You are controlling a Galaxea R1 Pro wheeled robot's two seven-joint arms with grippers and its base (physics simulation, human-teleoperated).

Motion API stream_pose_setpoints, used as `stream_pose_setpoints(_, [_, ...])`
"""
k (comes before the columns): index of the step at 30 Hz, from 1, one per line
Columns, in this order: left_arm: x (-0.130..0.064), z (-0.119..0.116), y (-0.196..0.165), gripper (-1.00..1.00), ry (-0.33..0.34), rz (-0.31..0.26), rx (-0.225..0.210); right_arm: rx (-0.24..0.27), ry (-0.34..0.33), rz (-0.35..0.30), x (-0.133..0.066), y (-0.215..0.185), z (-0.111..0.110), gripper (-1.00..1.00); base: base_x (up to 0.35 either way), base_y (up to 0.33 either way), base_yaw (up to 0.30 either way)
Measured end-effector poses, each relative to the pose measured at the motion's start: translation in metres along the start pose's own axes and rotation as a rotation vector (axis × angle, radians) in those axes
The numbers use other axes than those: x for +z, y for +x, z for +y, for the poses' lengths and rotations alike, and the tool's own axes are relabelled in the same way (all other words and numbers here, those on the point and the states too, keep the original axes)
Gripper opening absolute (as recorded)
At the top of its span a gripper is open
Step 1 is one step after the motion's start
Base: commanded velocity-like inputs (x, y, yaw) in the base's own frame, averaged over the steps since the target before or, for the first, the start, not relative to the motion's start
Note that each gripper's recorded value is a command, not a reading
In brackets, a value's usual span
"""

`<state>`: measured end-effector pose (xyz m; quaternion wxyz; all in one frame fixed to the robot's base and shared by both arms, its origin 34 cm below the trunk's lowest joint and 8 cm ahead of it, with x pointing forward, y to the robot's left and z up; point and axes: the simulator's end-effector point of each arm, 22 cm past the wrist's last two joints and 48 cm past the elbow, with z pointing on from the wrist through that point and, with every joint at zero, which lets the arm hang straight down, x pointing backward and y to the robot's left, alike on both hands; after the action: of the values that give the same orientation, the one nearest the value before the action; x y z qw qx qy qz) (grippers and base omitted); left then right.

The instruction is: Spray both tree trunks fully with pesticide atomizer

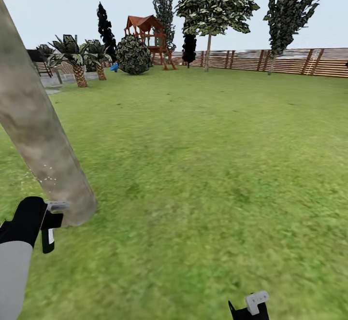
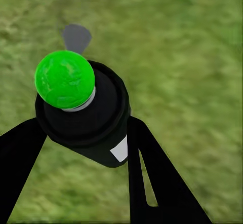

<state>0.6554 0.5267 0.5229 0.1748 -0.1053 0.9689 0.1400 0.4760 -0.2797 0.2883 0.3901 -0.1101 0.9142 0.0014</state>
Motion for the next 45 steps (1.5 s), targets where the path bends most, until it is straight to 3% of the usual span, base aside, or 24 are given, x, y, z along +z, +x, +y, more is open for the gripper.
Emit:
stream_pose_setpoints(7, [0.010,-0.009,0.020,-1.00,0.013,0.035,0.009,0.000,0.001,-0.001,0.000,0.000,0.000,1.00,0.014,-0.002,0.160])
stream_pose_setpoints(10, [0.028,-0.039,0.046,-1.00,0.060,0.084,0.041,0.001,0.002,-0.001,0.000,0.000,-0.001,1.00,0.000,0.000,0.196])
stream_pose_setpoints(13, [0.051,-0.077,0.062,-1.00,0.123,0.052,0.102,0.000,0.000,-0.001,0.000,0.000,0.000,1.00,0.010,-0.003,0.032])
stream_pose_setpoints(14, [0.054,-0.079,0.065,-1.00,0.131,0.045,0.095,-0.001,-0.002,-0.002,0.000,-0.001,0.001,1.00,0.123,-0.077,0.004])
stream_pose_setpoints(17, [0.058,-0.074,0.068,-1.00,0.158,0.036,0.009,-0.002,-0.003,-0.003,0.000,-0.001,0.002,1.00,0.199,-0.138,0.002])
stream_pose_setpoints(19, [0.058,-0.071,0.064,-1.00,0.161,0.018,-0.010,-0.001,-0.003,-0.003,0.000,-0.001,0.002,1.00,0.235,-0.163,0.000])
stream_pose_setpoints(24, [0.058,-0.058,0.058,-1.00,0.139,-0.009,-0.017,-0.001,-0.004,-0.003,0.000,-0.001,0.002,1.00,0.214,-0.143,0.000])
stream_pose_setpoints(29, [0.054,-0.034,0.047,-1.00,0.050,-0.033,-0.032,0.001,-0.004,-0.003,0.001,-0.001,0.003,1.00,0.017,-0.010,0.139])
stream_pose_setpoints(36, [0.056,-0.044,0.051,-1.00,0.032,-0.026,-0.027,0.000,-0.006,-0.003,0.001,-0.001,0.004,1.00,0.000,0.000,0.274])
stream_pose_setpoints(43, [0.057,-0.054,0.054,-1.00,0.049,-0.019,-0.027,-0.001,-0.004,-0.003,0.000,-0.001,0.002,1.00,0.060,0.000,0.268])
stream_pose_setpoints(45, [0.057,-0.066,0.056,-1.00,0.067,-0.018,-0.026,-0.001,-0.004,-0.003,0.000,-0.001,0.002,1.00,0.312,0.000,0.049])
